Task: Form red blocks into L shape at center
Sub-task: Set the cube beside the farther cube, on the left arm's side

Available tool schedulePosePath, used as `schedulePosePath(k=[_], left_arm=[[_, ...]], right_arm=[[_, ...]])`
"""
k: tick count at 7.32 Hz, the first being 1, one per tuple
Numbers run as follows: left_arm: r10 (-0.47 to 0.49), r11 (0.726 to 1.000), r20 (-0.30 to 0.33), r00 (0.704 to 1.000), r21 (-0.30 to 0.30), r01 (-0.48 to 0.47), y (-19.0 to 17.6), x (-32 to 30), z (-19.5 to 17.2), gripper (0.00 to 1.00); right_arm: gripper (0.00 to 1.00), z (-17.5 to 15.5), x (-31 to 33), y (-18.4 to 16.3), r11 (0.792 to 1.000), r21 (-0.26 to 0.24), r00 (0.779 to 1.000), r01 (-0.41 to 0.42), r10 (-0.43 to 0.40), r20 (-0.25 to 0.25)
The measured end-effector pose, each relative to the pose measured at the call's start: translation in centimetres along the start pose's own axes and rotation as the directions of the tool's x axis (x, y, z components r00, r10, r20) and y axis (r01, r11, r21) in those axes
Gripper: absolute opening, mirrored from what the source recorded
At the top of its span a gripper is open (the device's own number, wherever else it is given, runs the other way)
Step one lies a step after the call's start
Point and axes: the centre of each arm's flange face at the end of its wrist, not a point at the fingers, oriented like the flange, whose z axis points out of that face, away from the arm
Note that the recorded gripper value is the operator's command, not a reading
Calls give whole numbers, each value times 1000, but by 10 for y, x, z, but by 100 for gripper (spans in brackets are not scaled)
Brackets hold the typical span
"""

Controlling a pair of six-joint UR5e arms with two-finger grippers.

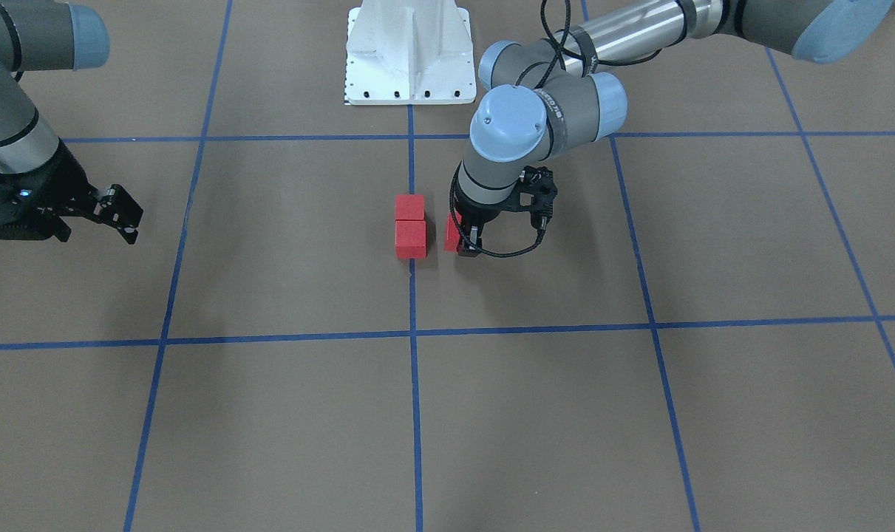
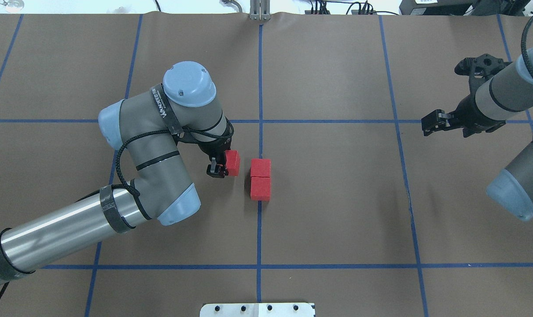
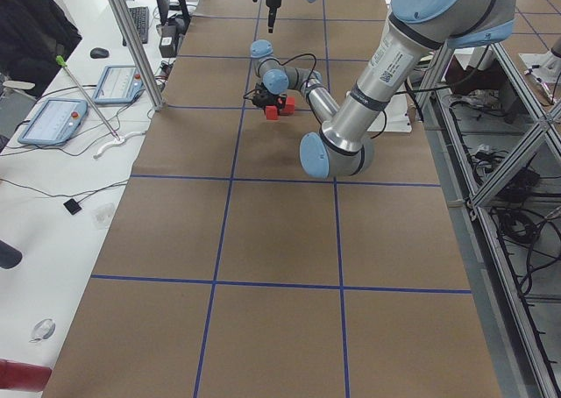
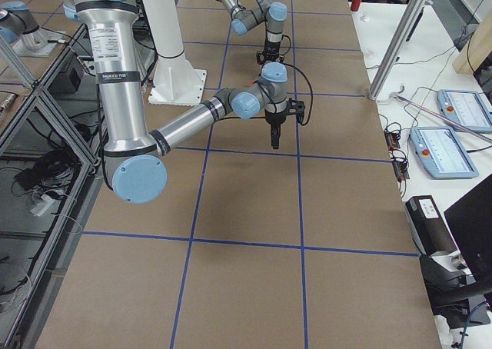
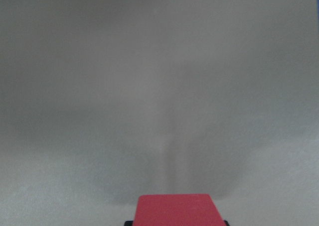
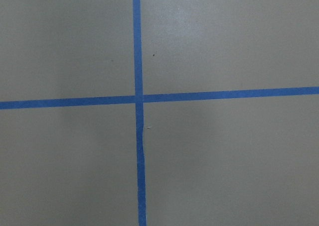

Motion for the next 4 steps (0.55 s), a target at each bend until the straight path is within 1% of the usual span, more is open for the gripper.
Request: schedulePosePath(k=[4], left_arm=[[-62, 998, -13, 998, 22, 62, 20, -3, 16, 0]], right_arm=[[100, 4, 4, 0, 1000, -7, 1000, -6, 5, -8]])
